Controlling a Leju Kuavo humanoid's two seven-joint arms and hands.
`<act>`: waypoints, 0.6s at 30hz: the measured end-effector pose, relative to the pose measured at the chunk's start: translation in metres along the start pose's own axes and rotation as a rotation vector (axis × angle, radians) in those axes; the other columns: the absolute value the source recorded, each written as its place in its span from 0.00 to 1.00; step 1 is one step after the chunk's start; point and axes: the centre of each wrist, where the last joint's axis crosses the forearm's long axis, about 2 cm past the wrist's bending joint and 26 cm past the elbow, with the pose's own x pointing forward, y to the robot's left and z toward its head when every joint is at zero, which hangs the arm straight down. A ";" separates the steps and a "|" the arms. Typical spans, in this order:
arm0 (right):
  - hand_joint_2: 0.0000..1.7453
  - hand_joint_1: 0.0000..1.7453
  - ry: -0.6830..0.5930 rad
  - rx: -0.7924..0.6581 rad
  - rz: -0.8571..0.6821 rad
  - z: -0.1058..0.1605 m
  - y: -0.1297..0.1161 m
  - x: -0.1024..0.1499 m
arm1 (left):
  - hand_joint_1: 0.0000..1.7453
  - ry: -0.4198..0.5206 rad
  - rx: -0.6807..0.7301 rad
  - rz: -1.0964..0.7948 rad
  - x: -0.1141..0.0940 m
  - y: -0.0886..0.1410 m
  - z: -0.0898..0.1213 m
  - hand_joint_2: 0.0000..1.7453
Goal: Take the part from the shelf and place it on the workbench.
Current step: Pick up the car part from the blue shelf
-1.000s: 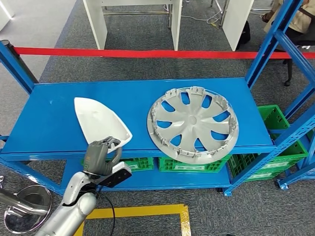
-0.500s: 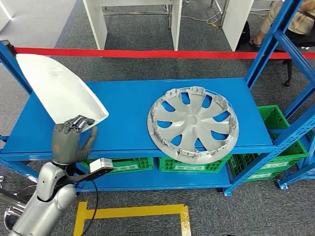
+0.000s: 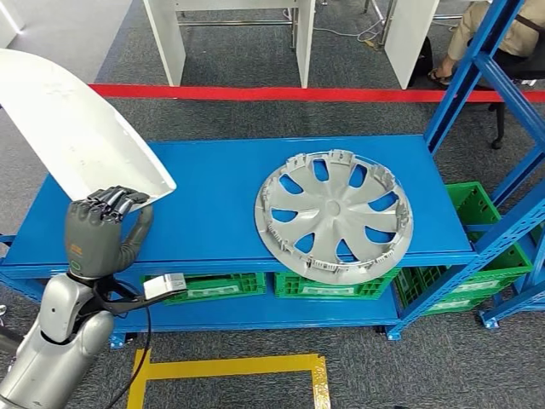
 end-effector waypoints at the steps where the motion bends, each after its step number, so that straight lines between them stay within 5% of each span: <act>1: 0.00 0.00 -0.001 0.000 -0.002 0.000 0.000 0.000 | 1.00 0.003 0.000 -0.005 0.000 0.000 0.000 1.00; 18: 0.00 0.00 -0.001 -0.002 -0.008 0.000 0.000 0.000 | 1.00 0.074 -0.092 0.063 -0.002 -0.004 0.003 1.00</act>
